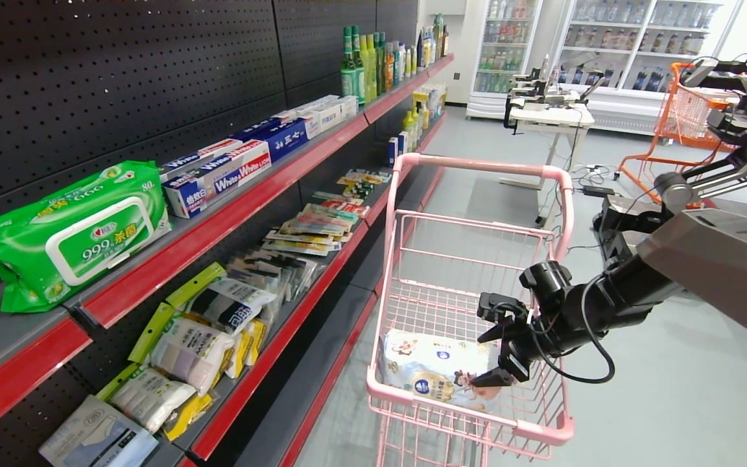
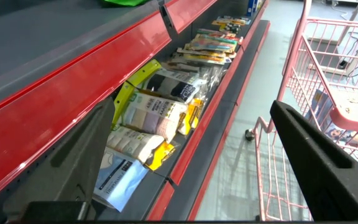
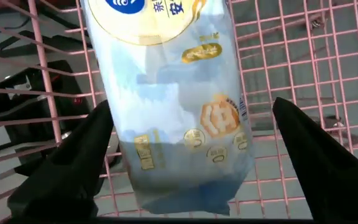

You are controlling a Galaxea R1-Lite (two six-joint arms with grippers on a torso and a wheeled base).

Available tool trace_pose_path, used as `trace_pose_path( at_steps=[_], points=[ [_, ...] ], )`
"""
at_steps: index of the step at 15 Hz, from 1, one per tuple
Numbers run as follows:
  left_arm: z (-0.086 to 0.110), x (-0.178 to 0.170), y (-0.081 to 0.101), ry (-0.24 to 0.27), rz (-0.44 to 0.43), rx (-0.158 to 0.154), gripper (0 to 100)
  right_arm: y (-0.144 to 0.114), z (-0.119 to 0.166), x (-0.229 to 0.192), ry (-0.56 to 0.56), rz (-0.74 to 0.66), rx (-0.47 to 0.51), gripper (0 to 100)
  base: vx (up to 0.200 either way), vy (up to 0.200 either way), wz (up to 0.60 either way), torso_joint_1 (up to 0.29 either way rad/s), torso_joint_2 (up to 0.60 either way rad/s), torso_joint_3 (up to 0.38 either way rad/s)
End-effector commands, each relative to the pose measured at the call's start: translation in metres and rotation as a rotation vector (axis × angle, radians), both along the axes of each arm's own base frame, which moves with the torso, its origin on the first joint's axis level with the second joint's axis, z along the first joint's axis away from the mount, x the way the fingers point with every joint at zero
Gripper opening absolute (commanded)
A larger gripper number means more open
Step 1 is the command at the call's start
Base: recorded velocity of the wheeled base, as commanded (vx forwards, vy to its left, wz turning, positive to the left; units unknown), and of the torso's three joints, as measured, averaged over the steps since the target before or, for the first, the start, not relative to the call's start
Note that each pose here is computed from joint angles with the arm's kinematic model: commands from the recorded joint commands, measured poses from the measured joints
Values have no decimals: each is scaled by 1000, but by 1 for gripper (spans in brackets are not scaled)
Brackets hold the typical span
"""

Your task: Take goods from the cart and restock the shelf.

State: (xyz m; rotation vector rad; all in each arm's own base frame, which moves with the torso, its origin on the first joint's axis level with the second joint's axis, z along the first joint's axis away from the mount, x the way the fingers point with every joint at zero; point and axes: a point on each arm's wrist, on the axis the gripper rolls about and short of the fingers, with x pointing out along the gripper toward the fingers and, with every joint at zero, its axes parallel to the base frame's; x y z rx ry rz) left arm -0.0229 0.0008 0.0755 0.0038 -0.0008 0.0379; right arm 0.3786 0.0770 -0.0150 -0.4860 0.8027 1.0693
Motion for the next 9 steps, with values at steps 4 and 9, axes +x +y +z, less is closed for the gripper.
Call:
trace_pose_path(
  at_steps=[4, 9],
  points=[
    [0, 0, 0, 1, 0, 1, 100, 10, -22, 5, 18, 20, -3, 100, 0, 0, 0, 0, 0, 0],
    [0, 0, 0, 1, 0, -1, 100, 17, -34, 10, 7, 35, -4, 100, 0, 0, 0, 0, 0, 0]
  ],
)
